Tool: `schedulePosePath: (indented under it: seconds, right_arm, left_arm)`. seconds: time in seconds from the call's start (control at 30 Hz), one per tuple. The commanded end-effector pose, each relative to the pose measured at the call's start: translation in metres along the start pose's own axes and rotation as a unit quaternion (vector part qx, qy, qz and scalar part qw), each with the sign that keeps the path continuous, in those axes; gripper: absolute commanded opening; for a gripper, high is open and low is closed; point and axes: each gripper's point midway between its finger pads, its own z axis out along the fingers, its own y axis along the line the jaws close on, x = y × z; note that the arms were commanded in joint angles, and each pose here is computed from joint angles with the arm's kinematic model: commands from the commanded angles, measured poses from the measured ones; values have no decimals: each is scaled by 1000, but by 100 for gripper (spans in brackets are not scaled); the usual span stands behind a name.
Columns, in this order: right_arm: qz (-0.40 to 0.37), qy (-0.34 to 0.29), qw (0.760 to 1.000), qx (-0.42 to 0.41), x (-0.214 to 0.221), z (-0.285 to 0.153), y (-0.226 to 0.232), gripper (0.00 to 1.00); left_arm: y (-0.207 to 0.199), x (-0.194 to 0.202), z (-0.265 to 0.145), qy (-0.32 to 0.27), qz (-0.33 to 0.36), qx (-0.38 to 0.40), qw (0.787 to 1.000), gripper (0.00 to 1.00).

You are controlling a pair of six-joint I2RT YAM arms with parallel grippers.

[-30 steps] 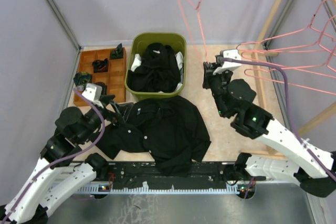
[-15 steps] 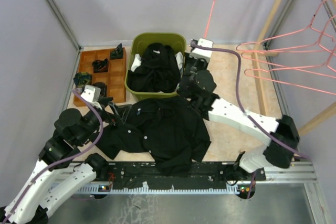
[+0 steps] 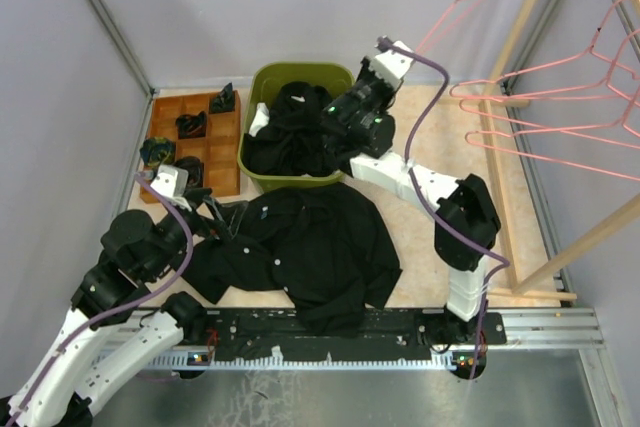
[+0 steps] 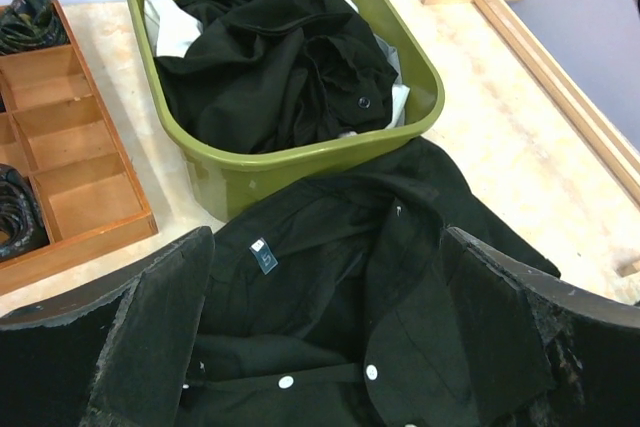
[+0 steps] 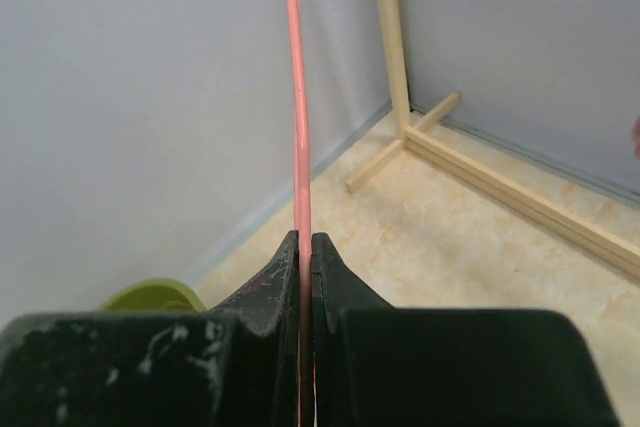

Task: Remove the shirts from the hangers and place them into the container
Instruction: Place the hanger at the clothesline.

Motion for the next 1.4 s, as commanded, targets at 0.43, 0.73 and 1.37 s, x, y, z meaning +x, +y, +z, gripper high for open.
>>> schedulePosePath:
  seconds: [0.43, 0.73, 1.37]
  right_arm:
    - [171, -1, 977, 130, -59, 84, -28, 0]
    - [166, -14, 974, 154, -80, 100, -45, 0]
    - [160, -34, 968, 189, -108, 122, -69, 0]
  left_arm:
    - [1, -10, -4, -19, -2, -1, 1000, 99]
    - [-2, -10, -2, -19, -5, 4, 1000, 99]
    - [-5, -14, -5, -27, -14, 13, 999, 99]
